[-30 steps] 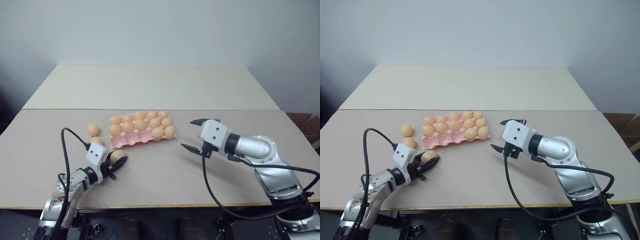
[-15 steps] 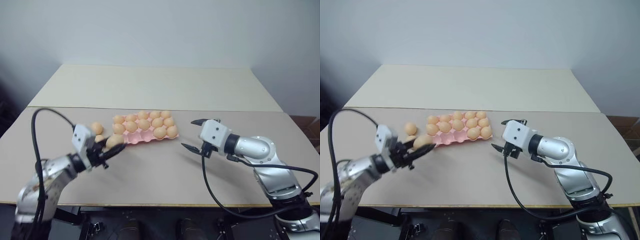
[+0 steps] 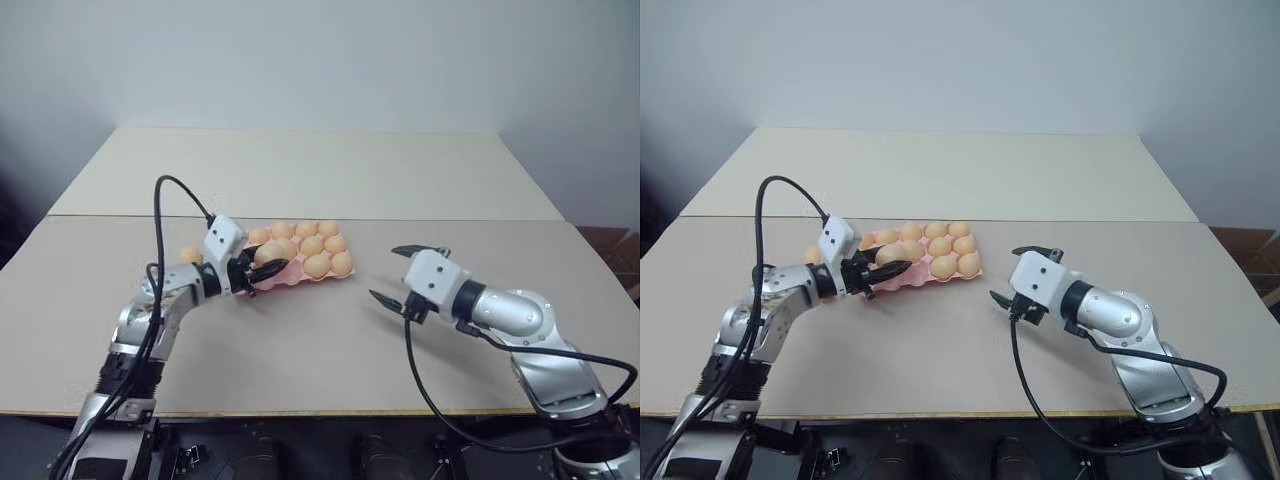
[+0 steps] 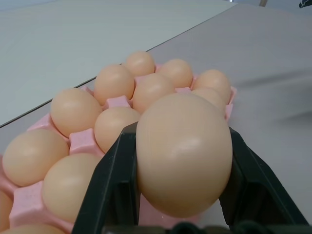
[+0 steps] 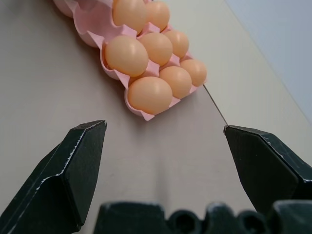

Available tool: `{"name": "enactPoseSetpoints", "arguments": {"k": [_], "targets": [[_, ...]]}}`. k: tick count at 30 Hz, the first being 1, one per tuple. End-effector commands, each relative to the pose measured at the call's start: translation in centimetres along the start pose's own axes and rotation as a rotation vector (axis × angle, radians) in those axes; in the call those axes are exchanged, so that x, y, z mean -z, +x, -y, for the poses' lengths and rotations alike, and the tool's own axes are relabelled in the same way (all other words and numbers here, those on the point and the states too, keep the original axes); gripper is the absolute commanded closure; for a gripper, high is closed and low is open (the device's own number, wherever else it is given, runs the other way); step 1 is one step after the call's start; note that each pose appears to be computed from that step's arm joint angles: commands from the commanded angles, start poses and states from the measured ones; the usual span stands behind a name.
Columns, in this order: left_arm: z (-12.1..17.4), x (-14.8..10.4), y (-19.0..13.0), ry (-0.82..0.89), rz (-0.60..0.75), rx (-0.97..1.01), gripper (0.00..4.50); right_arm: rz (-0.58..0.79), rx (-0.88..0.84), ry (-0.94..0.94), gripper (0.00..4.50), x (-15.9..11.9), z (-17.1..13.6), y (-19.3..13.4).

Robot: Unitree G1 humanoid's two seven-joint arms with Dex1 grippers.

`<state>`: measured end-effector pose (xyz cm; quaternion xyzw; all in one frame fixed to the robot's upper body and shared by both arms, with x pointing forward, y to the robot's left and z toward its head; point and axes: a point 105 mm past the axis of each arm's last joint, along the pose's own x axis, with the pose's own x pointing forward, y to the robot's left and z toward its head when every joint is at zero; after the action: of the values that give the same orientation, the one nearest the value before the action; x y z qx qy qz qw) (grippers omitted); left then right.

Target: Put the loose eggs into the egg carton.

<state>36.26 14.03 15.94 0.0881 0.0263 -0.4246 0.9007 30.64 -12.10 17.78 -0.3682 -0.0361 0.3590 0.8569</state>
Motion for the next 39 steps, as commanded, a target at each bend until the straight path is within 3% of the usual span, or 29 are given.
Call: {"name": "enactPoseSetpoints", "arguments": {"k": [1, 7, 12, 18, 27, 33, 39], "targets": [[0.5, -1.8, 0.5, 0.012, 0.073, 0.049, 1.79, 0.014, 0.066, -0.035, 0.00, -0.9, 1.4, -0.7], [0.3, -1.5, 0.5, 0.041, 0.053, 0.009, 0.03, 0.011, 0.073, -0.040, 0.00, -0.8, 1.6, -0.6], [-0.5, -1.8, -1.2, 0.083, 0.051, -0.052, 0.03, 0.017, 0.067, -0.044, 0.00, -1.0, 1.6, -0.7], [0.4, -3.1, -6.7, 0.065, 0.065, -0.079, 0.03, 0.014, 0.040, -0.062, 0.00, -1.0, 1.8, -1.2], [1.4, -1.6, -16.4, 0.020, -0.129, -0.299, 0.03, 0.025, -0.006, -0.079, 0.00, -0.8, 2.1, -0.7], [1.8, -0.7, -19.2, -0.039, -0.176, -0.446, 0.03, 0.054, -0.039, -0.092, 0.00, -0.9, 2.3, 0.4], [1.4, 0.2, -18.5, -0.090, -0.174, -0.499, 0.03, 0.076, -0.073, -0.109, 0.00, -1.2, 2.2, 1.0]]}}
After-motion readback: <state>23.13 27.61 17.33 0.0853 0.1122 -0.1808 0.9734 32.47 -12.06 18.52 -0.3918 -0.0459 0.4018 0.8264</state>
